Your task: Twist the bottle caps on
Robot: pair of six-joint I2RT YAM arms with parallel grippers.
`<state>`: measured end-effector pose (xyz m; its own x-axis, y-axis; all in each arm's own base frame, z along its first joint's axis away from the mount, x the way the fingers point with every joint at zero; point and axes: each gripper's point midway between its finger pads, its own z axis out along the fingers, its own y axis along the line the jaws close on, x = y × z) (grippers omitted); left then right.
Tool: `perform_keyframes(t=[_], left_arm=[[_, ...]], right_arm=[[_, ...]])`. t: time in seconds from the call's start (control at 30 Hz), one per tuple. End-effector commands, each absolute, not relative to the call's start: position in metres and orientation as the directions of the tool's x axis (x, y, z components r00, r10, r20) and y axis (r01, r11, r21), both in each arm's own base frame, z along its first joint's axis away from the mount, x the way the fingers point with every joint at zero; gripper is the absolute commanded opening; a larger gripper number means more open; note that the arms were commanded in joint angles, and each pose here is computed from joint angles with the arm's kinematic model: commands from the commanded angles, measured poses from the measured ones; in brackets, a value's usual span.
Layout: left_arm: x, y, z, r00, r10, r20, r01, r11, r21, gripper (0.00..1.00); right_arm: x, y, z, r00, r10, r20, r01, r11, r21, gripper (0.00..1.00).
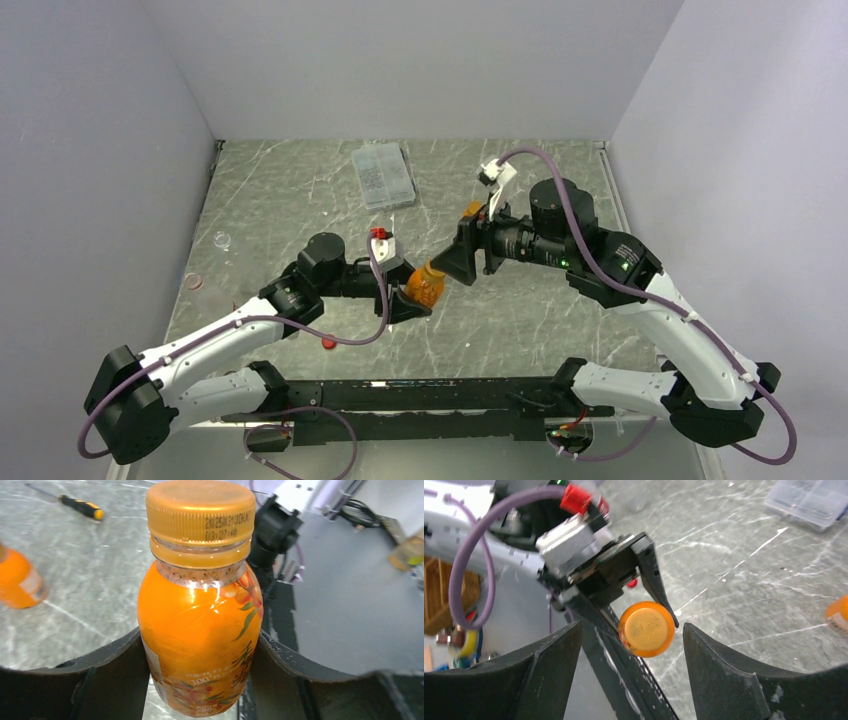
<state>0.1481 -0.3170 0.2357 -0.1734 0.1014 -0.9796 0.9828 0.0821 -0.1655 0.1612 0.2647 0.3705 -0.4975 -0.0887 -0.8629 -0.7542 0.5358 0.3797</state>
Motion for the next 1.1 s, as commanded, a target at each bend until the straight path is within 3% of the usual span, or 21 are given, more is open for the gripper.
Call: perform_keyframes(t=[0.0,0.23,0.63,1.07], left_arm=[[0.110,-0.315,0.258,-0.200,0.082,-0.976,0.967,-0.142,-0.210,0.00],[0.101,-0.316,0.255,-0.233,0.111,-0.966,0.946,-0.204,-0.252,0.00],[0.099,-0.317,0.256,-0.237,0.118,-0.964,0.939,-0.227,-0.259,0.00],[0.099,-0.317,0.257,-0.237,0.117,-0.965,0.939,-0.227,-0.258,0.00]], right_arm=[[0.128,0.268,0.371,-0.376,-0.222,-0.900,-0.888,0.363,0.282,0.75],[0.113,0.272,0.362,-0.352,-0.309,-0.884,-0.919,0.292,0.265,0.68],[0.116,0.271,0.345,-0.352,-0.367,-0.861,-0.918,0.313,0.242,0.62],[0.115,0.279,0.336,-0.360,-0.389,-0.848,-0.921,0.295,0.256,0.60]])
